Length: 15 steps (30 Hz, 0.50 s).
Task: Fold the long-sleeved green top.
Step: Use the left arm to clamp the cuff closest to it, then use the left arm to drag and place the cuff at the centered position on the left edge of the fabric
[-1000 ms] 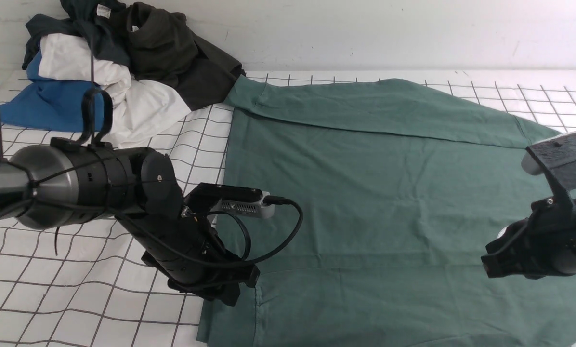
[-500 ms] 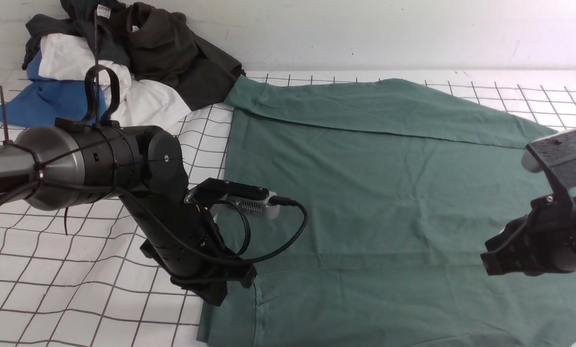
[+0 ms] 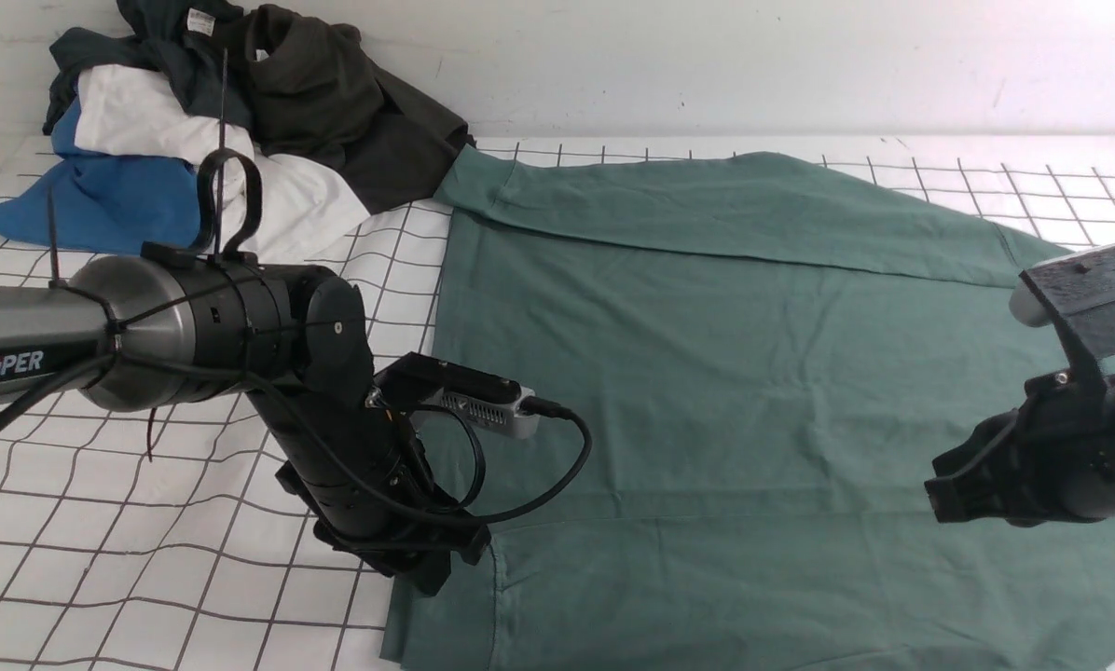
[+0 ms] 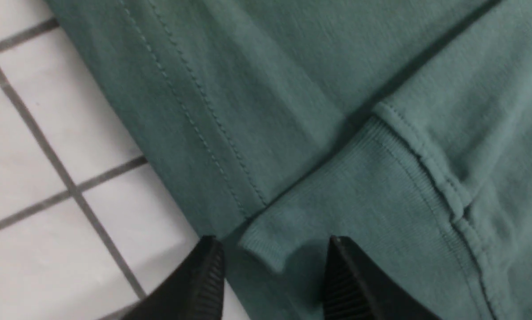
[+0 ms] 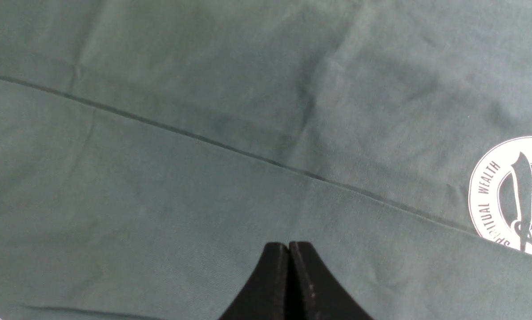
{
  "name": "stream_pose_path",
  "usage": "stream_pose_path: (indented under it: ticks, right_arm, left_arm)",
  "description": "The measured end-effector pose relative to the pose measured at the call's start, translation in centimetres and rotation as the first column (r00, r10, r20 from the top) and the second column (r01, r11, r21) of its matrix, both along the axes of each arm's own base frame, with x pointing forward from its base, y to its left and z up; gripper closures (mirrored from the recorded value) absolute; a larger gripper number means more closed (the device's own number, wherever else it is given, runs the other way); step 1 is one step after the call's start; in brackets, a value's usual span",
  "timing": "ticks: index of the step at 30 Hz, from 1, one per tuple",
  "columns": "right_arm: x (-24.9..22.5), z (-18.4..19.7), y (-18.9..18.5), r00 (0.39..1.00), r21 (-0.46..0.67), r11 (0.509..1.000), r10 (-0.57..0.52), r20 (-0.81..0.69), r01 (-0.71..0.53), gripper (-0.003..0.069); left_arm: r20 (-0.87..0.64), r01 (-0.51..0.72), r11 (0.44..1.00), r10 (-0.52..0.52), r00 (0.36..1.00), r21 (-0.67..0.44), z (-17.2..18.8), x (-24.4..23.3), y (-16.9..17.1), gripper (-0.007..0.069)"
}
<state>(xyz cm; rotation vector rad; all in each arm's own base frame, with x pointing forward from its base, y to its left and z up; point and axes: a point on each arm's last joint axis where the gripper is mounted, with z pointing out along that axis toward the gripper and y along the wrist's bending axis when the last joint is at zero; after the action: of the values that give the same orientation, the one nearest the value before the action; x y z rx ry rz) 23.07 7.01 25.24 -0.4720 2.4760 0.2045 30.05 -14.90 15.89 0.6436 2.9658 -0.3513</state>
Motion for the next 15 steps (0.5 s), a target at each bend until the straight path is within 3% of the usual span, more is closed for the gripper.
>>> stream_pose_path:
  ticks: [2, 5, 12, 15]
  right_arm:
    - [0.0, 0.0, 0.0, 1.000, 0.002, 1.000, -0.001, 0.000, 0.001, 0.0669]
    - [0.0, 0.0, 0.0, 1.000, 0.003, 1.000, -0.001, -0.001, 0.001, 0.0669]
    - [0.0, 0.0, 0.0, 1.000, 0.005, 1.000, -0.002, 0.000, 0.002, 0.0669]
    - [0.0, 0.0, 0.0, 1.000, 0.005, 1.000, -0.003, 0.002, 0.003, 0.0669]
  left_arm:
    - [0.016, 0.004, 1.000, -0.004, 1.000, -0.004, 0.2, 0.1, 0.0, 0.0506]
    - [0.040, 0.020, 1.000, -0.019, 0.999, -0.015, 1.0, 0.0, 0.0, 0.0601]
    - [0.171, 0.058, 0.996, -0.046, 0.984, -0.068, 5.3, -0.2, 0.0, 0.0623]
    - [0.341, 0.129, 0.988, -0.093, 0.935, -0.085, 9.7, 1.1, -0.5, 0.0623]
